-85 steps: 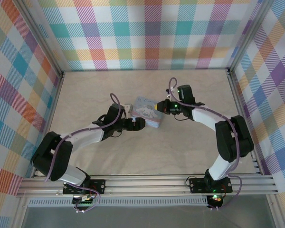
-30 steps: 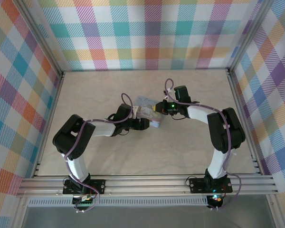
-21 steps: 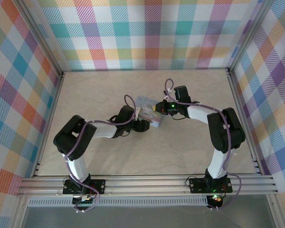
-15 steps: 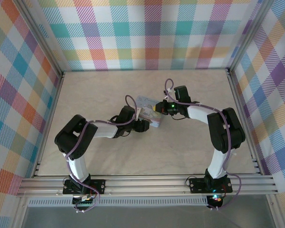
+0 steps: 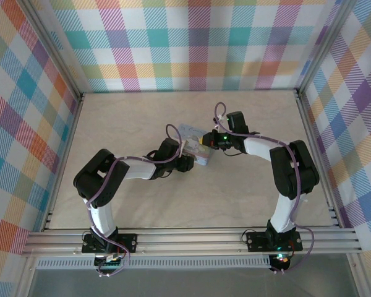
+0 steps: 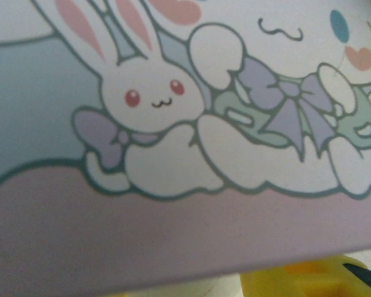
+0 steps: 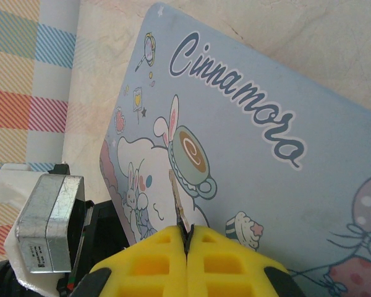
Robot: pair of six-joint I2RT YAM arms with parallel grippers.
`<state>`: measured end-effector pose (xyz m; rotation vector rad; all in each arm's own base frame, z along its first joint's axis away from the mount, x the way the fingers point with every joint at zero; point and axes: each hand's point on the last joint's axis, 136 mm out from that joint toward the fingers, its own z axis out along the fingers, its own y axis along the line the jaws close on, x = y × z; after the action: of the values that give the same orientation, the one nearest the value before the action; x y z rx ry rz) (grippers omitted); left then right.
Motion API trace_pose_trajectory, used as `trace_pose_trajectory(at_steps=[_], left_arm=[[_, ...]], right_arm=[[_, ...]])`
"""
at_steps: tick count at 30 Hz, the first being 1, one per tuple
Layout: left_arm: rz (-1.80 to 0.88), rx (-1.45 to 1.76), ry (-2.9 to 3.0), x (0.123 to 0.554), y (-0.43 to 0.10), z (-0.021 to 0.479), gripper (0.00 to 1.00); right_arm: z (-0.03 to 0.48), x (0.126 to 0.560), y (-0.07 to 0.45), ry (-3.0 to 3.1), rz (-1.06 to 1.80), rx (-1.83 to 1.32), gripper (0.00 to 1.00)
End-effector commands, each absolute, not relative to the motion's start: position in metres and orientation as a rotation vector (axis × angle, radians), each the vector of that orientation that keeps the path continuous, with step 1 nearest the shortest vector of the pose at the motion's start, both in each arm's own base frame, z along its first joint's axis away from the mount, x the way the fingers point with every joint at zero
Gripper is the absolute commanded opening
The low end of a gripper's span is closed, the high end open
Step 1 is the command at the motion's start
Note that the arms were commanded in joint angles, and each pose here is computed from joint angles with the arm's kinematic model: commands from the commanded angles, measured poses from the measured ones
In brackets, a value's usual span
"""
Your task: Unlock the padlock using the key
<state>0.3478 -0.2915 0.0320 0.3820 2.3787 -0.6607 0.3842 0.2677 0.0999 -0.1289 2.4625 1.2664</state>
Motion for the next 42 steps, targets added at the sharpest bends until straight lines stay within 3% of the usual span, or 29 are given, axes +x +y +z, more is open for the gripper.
trace_pose_trajectory(at_steps=[1, 18, 36, 42], left_arm=[[-0.656, 0.434, 2.361, 0.349, -0.304, 0.032, 0.47], [-0.629, 0.443, 2.371, 0.354, -0.314, 0.024, 0.41], [-0.618, 0.431, 2.367, 0.355, -0.314, 0.027, 0.26], [-0.664, 0.392, 2.367, 0.354, -0.316, 0.044, 0.23]], right_arm=[[0.079, 0.379, 0.266, 2.530, 1.240, -0.102, 0.02], [0.078, 0.376, 0.265, 2.533, 1.239, -0.084, 0.02], [0.081, 0.377, 0.265, 2.521, 1.245, -0.088, 0.02], [0.104, 0.382, 0.266, 2.452, 1.234, -0.139, 0.02]])
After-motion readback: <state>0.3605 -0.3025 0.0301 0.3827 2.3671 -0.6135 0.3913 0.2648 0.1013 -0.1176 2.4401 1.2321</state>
